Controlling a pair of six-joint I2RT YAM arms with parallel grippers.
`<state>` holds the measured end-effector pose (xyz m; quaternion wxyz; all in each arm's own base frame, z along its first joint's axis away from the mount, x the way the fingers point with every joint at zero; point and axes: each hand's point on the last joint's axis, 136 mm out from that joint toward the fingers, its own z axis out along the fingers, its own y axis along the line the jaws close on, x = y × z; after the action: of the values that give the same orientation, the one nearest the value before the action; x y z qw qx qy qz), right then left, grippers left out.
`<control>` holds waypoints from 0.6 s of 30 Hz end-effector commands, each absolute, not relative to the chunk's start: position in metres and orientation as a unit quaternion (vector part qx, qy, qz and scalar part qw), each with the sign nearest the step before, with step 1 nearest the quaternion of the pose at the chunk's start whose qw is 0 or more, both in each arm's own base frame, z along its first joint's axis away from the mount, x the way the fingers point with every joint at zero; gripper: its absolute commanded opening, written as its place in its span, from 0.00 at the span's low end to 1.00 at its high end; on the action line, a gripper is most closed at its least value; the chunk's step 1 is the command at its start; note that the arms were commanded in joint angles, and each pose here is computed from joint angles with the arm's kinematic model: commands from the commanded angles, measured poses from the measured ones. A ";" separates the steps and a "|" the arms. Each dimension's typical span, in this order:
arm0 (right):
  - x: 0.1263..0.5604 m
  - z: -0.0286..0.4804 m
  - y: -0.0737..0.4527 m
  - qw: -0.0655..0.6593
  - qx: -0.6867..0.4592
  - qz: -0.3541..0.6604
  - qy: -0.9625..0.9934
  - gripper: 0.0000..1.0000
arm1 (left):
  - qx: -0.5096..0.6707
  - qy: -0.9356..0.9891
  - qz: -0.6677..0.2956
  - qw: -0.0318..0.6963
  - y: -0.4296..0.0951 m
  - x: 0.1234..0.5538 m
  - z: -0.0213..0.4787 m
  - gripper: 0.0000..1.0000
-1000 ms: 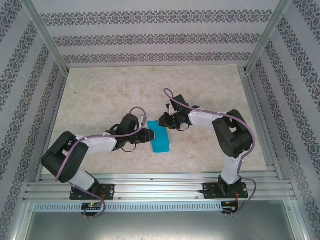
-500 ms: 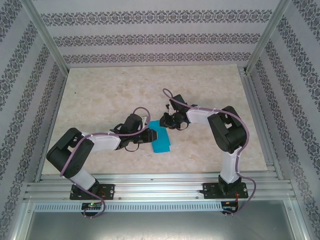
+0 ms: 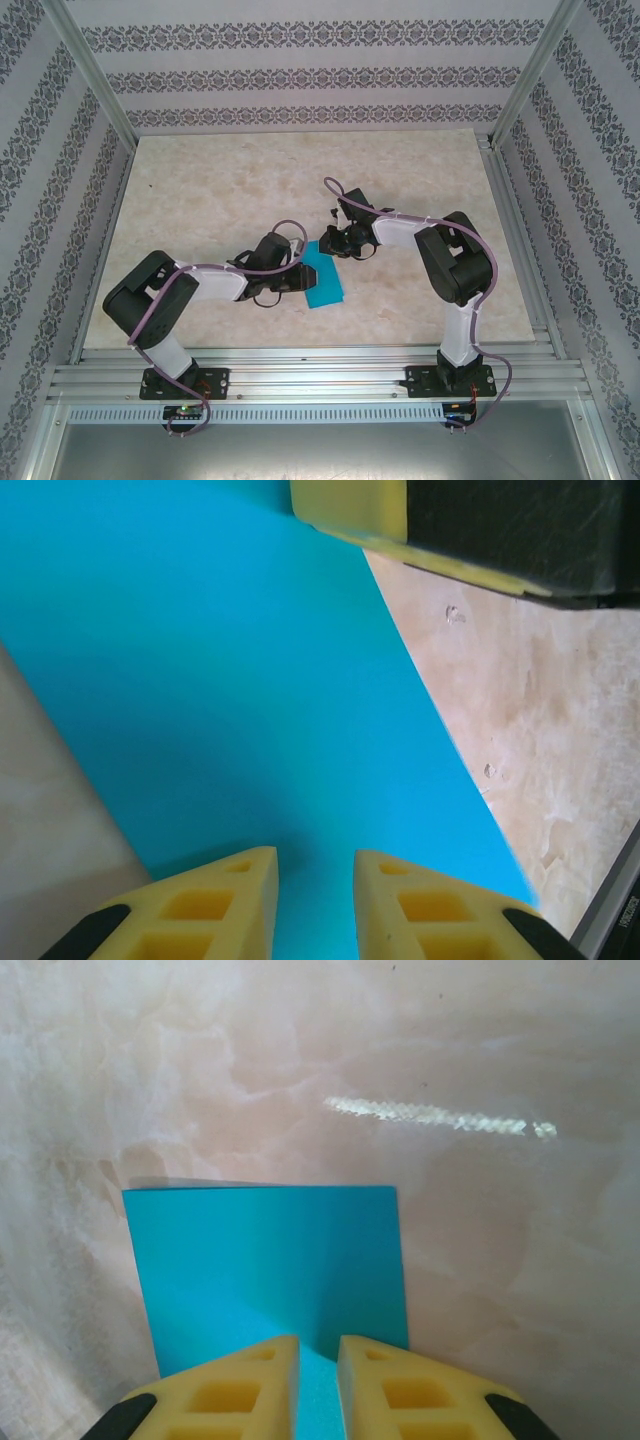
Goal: Fold a paper plane with a square sheet of paper (fold left side to right side)
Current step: First fold the square sheet of paper in half at the center of the table.
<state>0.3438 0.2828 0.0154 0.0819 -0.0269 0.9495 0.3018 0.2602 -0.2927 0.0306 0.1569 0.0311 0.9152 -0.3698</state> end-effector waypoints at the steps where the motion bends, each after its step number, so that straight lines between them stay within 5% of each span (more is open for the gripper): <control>1: 0.335 -0.011 0.265 0.056 -0.021 0.255 0.965 0.19 | 0.051 0.918 -0.362 0.153 -0.296 0.249 0.021 0.27; 18: 0.335 -0.020 0.262 0.046 -0.016 0.247 0.968 0.19 | 0.097 0.924 -0.348 0.127 -0.296 0.210 0.017 0.27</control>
<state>0.3441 0.2830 0.0135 0.0746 -0.0253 0.9513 0.2979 0.2343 -0.3004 0.0253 0.1561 0.0705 0.9163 -0.3621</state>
